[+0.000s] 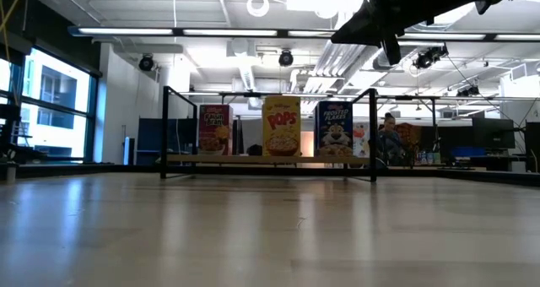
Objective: Stack cereal on shelf
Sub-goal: Put the violet cereal box aligned with the other violet cereal box on the shelf
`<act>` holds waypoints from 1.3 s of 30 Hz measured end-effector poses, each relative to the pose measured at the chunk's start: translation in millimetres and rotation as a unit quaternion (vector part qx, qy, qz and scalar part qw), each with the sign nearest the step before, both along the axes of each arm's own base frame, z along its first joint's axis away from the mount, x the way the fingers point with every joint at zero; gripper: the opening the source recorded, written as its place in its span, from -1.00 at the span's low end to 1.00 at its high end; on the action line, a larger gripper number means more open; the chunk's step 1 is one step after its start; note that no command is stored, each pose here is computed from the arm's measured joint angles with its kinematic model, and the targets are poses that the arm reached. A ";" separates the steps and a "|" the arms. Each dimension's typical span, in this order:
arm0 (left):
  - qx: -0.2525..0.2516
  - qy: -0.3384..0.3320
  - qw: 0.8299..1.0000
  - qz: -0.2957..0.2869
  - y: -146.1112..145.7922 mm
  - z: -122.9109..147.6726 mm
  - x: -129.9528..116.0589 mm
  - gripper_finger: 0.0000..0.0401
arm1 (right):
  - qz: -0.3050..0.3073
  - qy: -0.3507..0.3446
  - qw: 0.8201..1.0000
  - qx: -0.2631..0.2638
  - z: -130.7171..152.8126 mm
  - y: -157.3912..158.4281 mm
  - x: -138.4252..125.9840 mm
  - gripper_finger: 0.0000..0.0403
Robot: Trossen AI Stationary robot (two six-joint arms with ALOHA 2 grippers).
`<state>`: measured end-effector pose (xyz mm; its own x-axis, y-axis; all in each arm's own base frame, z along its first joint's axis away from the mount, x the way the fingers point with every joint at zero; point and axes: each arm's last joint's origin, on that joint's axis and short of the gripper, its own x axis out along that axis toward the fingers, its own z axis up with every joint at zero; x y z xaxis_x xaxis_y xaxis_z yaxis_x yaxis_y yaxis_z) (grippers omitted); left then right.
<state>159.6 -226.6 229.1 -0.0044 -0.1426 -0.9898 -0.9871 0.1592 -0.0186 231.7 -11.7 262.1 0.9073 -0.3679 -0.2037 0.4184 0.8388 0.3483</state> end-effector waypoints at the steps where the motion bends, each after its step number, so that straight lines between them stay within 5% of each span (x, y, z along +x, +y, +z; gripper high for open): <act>1: -0.006 -0.004 1.000 0.000 -1.1 0.2 0.8 0.49 | 0.000 0.001 1.000 0.000 -0.1 0.0 0.0 -1.00; 23: -0.034 0.014 0.999 0.002 -3.7 -2.5 0.4 0.43 | -0.030 0.008 0.999 -0.007 -1.2 -1.9 -1.0 -1.00; 39: -0.050 0.012 0.999 0.003 -6.1 -1.9 1.6 0.00 | -0.032 0.006 0.999 -0.002 -1.4 -2.0 -1.1 -1.00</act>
